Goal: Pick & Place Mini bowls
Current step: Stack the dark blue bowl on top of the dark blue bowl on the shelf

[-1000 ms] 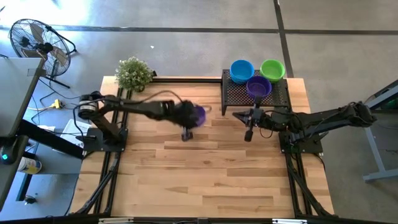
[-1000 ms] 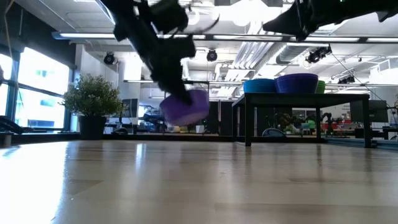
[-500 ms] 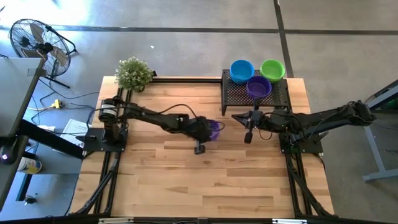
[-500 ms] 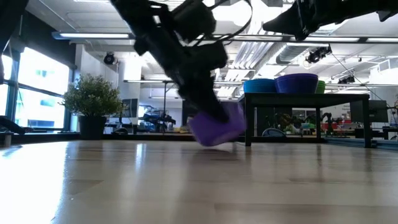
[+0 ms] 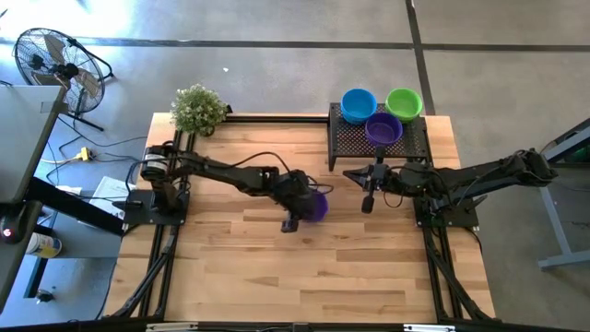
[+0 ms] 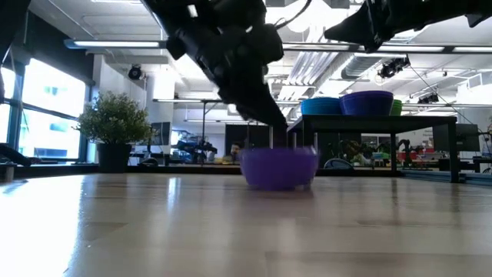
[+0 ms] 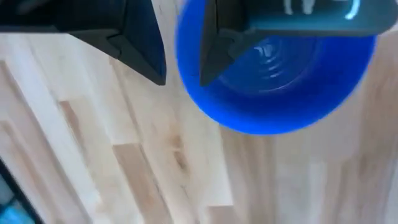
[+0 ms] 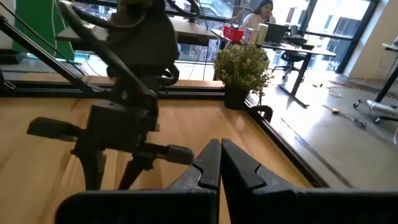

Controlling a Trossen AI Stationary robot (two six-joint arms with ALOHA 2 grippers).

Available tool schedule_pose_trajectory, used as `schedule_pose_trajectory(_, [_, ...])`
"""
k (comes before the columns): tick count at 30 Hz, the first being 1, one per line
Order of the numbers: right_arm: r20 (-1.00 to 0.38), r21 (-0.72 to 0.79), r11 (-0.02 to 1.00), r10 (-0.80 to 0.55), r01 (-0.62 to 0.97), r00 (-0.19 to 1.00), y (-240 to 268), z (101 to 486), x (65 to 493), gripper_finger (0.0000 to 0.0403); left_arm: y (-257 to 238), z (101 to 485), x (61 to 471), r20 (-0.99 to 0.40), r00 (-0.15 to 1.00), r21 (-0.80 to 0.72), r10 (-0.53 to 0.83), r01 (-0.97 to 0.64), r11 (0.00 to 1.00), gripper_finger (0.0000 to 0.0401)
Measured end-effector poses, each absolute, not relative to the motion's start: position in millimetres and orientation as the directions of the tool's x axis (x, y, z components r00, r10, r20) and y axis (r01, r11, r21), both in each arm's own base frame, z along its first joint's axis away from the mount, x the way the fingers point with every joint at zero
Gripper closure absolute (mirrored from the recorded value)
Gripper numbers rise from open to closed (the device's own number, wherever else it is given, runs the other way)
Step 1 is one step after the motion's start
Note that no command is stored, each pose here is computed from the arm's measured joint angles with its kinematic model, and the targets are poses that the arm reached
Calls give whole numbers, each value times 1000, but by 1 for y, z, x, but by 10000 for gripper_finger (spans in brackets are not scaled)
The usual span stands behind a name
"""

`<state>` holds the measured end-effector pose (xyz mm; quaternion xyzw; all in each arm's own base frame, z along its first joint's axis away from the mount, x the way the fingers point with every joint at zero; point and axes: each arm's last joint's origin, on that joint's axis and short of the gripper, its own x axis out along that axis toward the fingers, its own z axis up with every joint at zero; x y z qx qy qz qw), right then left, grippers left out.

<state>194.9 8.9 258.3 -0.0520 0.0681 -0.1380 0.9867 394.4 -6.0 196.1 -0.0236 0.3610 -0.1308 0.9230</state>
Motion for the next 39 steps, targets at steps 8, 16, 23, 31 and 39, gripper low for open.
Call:
schedule_pose_trajectory(8, [-153, -69, 959, -281, 273, 948, 9, 254, 197, 400, -9, 203, 364, -564, 768, -79, -303, 315, 946, 391])
schedule_pose_trajectory(16, [-262, -77, 963, -270, 259, 927, 13, 234, 223, 346, -7, 195, 322, -318, 918, -60, -237, 230, 971, 392])
schedule_pose_trajectory(23, [-464, -119, 988, -141, 96, 874, 35, 227, 259, 283, -4, 172, 287, -168, 975, -102, -142, 126, 987, 399])
schedule_pose_trajectory(31, [-764, -142, 990, -105, -8, 636, 59, 214, 290, 245, -1, 155, 262, -101, 994, -118, -49, 37, 992, 400])
schedule_pose_trajectory(39, [-892, -172, 979, -108, -107, 439, 68, 180, 318, 260, 0, 151, 255, -95, 995, -115, -15, 4, 993, 400])
